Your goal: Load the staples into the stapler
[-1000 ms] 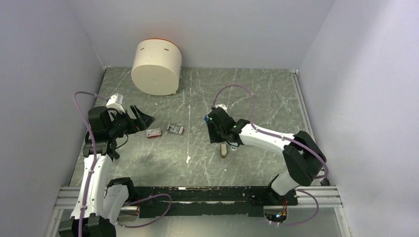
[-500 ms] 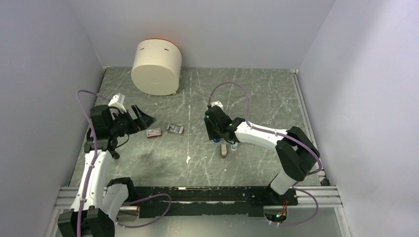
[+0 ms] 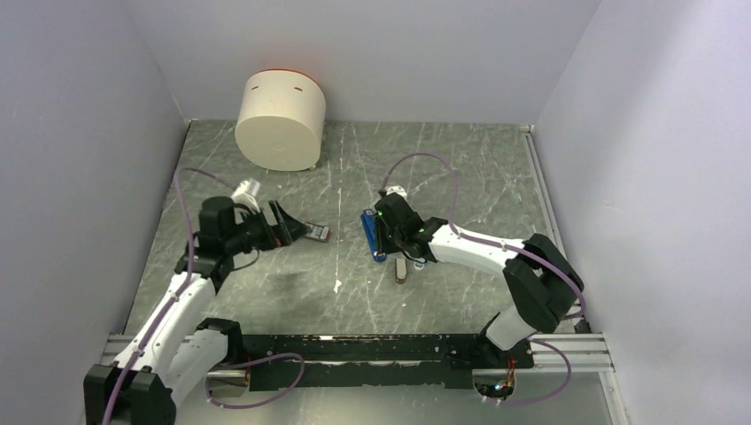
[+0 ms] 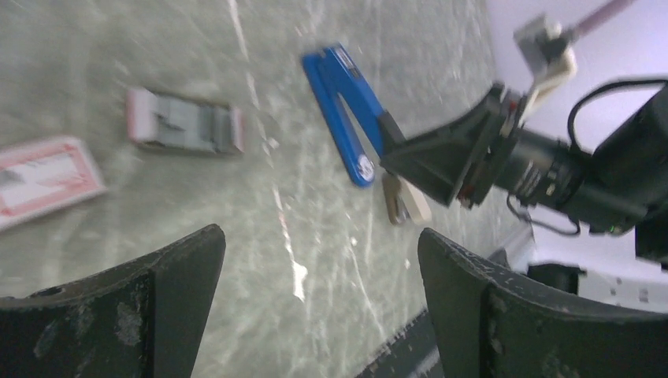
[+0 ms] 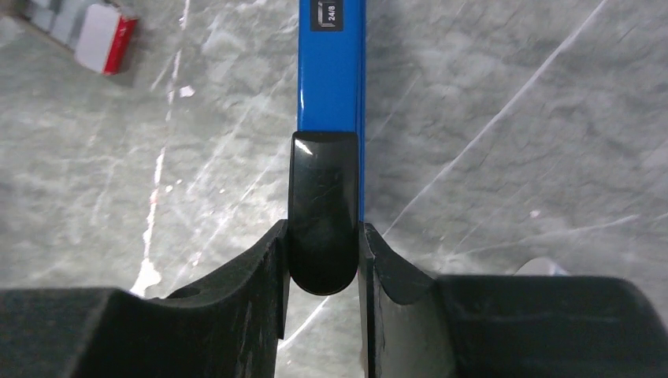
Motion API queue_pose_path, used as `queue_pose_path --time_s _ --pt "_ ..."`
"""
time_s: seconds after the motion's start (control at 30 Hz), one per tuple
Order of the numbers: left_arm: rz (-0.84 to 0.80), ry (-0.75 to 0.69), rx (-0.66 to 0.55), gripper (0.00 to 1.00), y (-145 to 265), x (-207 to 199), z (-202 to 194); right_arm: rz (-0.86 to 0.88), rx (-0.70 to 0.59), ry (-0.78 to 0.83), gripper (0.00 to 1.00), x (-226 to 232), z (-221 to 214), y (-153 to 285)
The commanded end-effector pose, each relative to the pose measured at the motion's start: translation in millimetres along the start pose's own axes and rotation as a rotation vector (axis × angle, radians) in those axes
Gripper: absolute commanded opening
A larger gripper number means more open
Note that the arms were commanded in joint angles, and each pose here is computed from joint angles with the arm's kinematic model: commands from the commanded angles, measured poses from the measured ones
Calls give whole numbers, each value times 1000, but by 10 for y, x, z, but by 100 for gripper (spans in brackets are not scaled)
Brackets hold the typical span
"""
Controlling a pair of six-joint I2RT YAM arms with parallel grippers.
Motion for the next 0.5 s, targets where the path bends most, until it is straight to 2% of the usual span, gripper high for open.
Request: queue_pose_path --time_s 0.0,0.1,0.3,0.33,0.47 --pt "-92 82 -55 97 -228 -310 -164 184 -53 -196 20 277 125 197" --pt "-96 131 -3 97 -423 -426 -391 240 -58 -296 20 322 112 272" --pt "-115 127 110 89 -801 -787 -727 307 -54 -448 18 322 50 397" --pt "-96 127 130 86 -859 -827 -799 314 -56 -469 18 320 47 415" --pt "9 113 165 62 -1049 -856 -1082 340 -75 -541 17 301 59 469"
Point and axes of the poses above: each gripper's point midway between its finger pads, its own y axis back along the fingers, its own x axis along the line the jaws close on, z = x × y, the point moved 3 cm from there along y, back along the fingers, and after that the axes turned 10 degrees about -y, right-handed, at the moved point
